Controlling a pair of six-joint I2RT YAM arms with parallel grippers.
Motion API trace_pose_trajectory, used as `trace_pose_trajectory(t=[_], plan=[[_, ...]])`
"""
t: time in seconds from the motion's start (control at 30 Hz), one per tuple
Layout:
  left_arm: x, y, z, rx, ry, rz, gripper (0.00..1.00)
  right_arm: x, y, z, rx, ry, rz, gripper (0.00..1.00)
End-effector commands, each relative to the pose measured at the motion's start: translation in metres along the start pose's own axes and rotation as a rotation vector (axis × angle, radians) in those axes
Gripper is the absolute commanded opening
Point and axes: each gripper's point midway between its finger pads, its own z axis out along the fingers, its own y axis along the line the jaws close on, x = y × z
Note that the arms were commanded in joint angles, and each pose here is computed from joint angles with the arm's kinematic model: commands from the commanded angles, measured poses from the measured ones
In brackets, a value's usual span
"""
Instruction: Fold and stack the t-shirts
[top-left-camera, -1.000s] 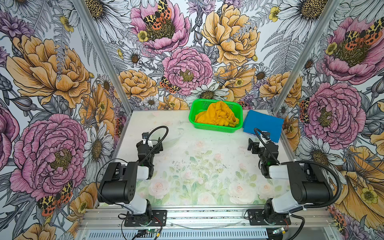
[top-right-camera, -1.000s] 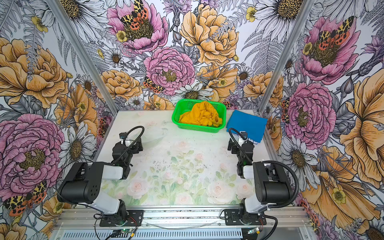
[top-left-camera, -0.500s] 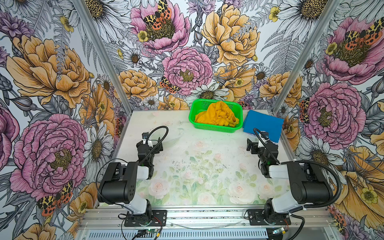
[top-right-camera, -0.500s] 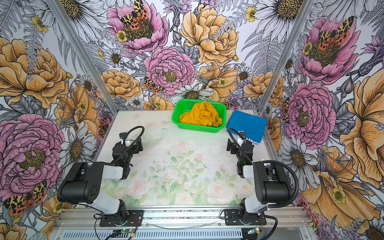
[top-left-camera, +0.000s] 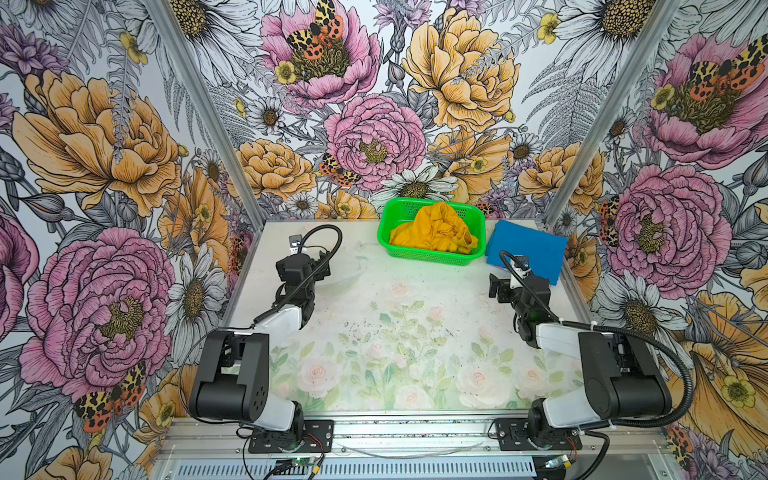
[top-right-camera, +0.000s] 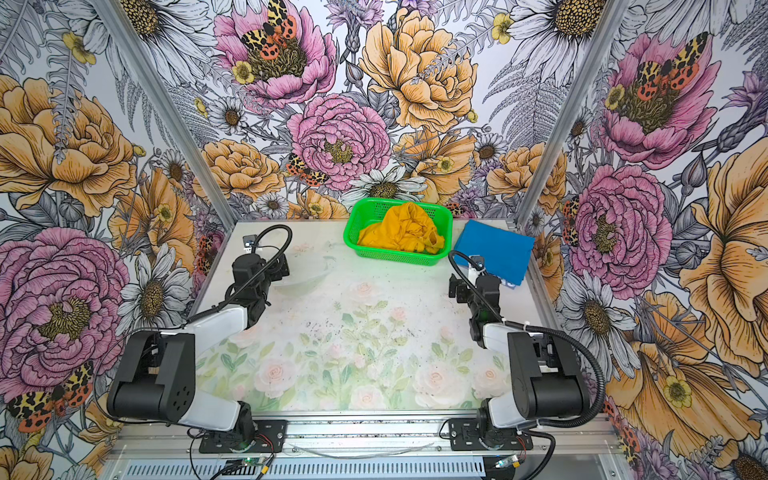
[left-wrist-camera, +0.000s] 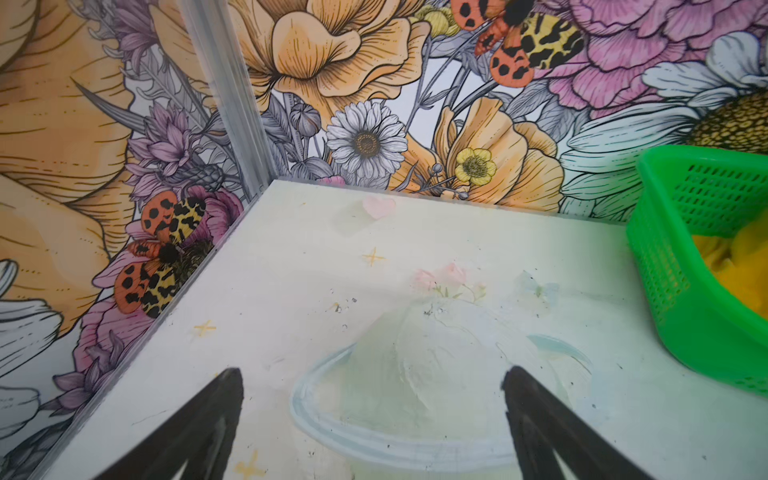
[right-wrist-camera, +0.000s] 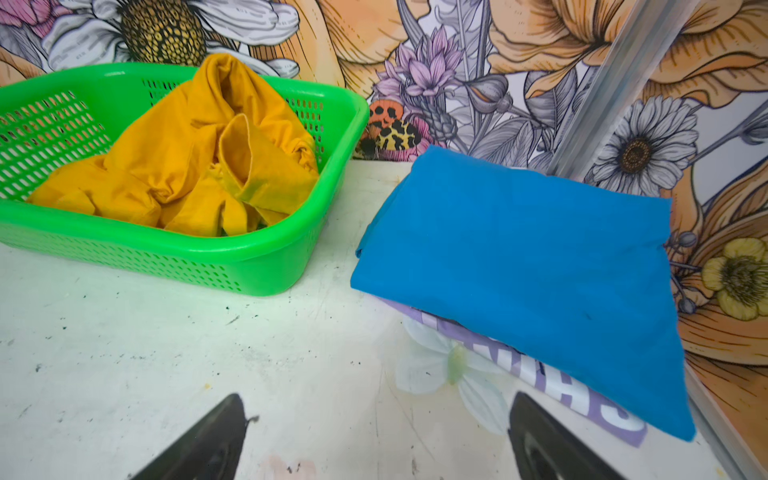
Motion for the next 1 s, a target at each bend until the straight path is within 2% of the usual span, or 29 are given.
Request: trace_pose_trajectory(t=[0.0,0.1,0.33,0.43,0.57,0.6,0.63,0.73,0.8,0.9,0.93,0.97], plan=[[0.021,0.032,-0.013,-0.218,0.174,-0.073,0.99,-0.021,0.006,0.004,-0.025,0.142,0.025,0.99],[0.017,0.025,-0.025,-0.238,0.218,-0.113,0.99,-0.033,0.025,0.017,-0.097,0.255,0.063,0.99],[0.007,-0.035,-0.057,-0.055,0.261,-0.054,0.99,-0.057,0.082,0.054,-0.269,0.412,0.107,0.95],[0.008,-0.047,-0.071,0.015,0.295,-0.070,0.99,-0.061,0.094,0.075,-0.273,0.472,0.104,0.92],[0.009,-0.050,-0.090,0.083,0.302,-0.115,0.99,-0.059,0.093,0.104,-0.194,0.515,0.074,0.91],[0.010,-0.048,-0.095,0.093,0.299,-0.125,0.99,-0.056,0.091,0.112,-0.166,0.537,0.064,0.89],[0.009,-0.047,-0.099,0.100,0.295,-0.129,0.99,-0.056,0.090,0.117,-0.145,0.558,0.052,0.84],[0.008,-0.039,-0.110,0.106,0.283,-0.143,0.99,-0.053,0.086,0.131,-0.069,0.619,0.014,0.52],[0.009,-0.033,-0.117,0.107,0.275,-0.147,0.99,-0.074,0.091,0.134,-0.067,0.574,-0.011,0.32],[0.007,-0.030,-0.125,0.120,0.261,-0.158,0.99,-0.122,0.102,0.129,-0.077,0.462,-0.047,0.06],[0.005,-0.030,-0.127,0.126,0.257,-0.163,0.99,-0.139,0.106,0.124,-0.087,0.427,-0.054,0.00],[0.004,-0.030,-0.129,0.135,0.258,-0.166,0.99,-0.158,0.112,0.119,-0.105,0.386,-0.061,0.00]])
